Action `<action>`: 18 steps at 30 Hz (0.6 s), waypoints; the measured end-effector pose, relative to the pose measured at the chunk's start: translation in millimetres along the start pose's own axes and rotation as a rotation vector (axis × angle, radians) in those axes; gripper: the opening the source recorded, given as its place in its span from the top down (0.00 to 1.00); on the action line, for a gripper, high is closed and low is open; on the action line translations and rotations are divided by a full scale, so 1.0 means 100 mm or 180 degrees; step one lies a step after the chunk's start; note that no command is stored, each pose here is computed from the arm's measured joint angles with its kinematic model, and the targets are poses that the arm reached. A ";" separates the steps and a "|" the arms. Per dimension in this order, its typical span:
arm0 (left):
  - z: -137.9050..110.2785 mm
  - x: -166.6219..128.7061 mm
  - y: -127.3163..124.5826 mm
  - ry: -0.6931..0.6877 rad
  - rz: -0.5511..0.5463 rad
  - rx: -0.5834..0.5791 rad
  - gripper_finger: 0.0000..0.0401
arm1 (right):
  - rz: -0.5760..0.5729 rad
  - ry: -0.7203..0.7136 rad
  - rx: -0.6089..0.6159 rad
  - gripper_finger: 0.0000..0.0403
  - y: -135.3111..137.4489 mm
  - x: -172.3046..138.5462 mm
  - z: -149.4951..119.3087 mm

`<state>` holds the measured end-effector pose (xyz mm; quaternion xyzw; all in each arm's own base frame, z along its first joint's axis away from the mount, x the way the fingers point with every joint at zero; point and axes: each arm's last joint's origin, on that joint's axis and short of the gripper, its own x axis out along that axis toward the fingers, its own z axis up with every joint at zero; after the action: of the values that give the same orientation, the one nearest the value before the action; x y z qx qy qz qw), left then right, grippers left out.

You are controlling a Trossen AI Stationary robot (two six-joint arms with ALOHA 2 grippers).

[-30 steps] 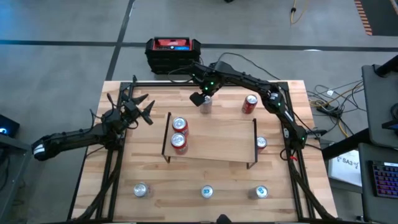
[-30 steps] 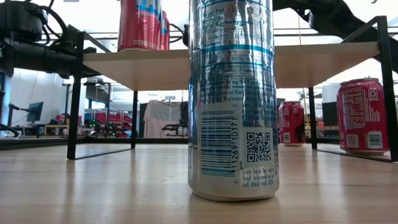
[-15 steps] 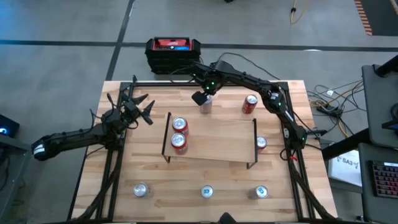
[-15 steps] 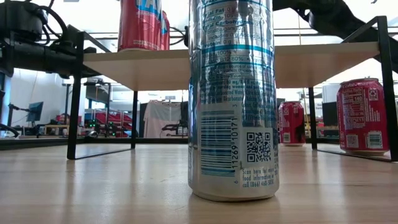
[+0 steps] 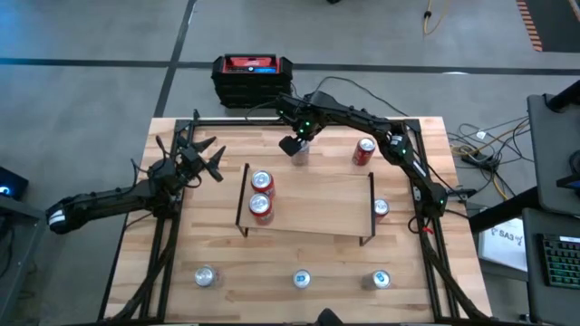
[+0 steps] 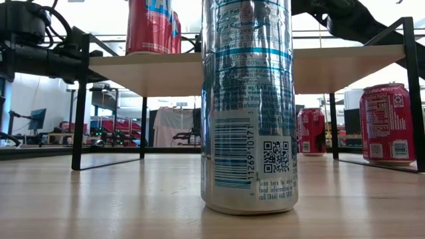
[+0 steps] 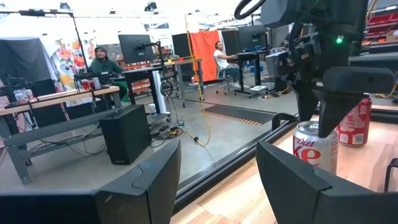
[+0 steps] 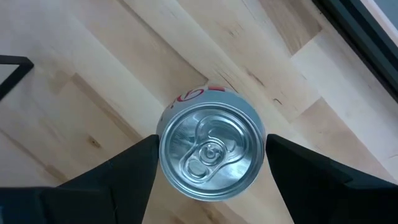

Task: Place canned beverage on shelf
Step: Put the top silver soda can on the shelf

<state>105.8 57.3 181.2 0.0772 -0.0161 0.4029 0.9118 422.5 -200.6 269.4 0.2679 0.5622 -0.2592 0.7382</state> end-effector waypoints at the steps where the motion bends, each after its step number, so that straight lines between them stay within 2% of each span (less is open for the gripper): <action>1: 0.00 0.00 0.00 0.0000 0.0000 0.0000 0.51 | -0.0003 0.0002 0.0000 0.29 0.00 0.00 0.00; 18: 0.00 0.00 0.00 0.0000 -0.0001 0.0000 0.51 | -0.0097 0.0018 -0.0026 0.29 0.00 0.10 -0.02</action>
<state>105.8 57.3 181.2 0.0772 -0.0161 0.4028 0.9119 423.5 -200.4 259.1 0.2570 0.5693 -0.2674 0.7337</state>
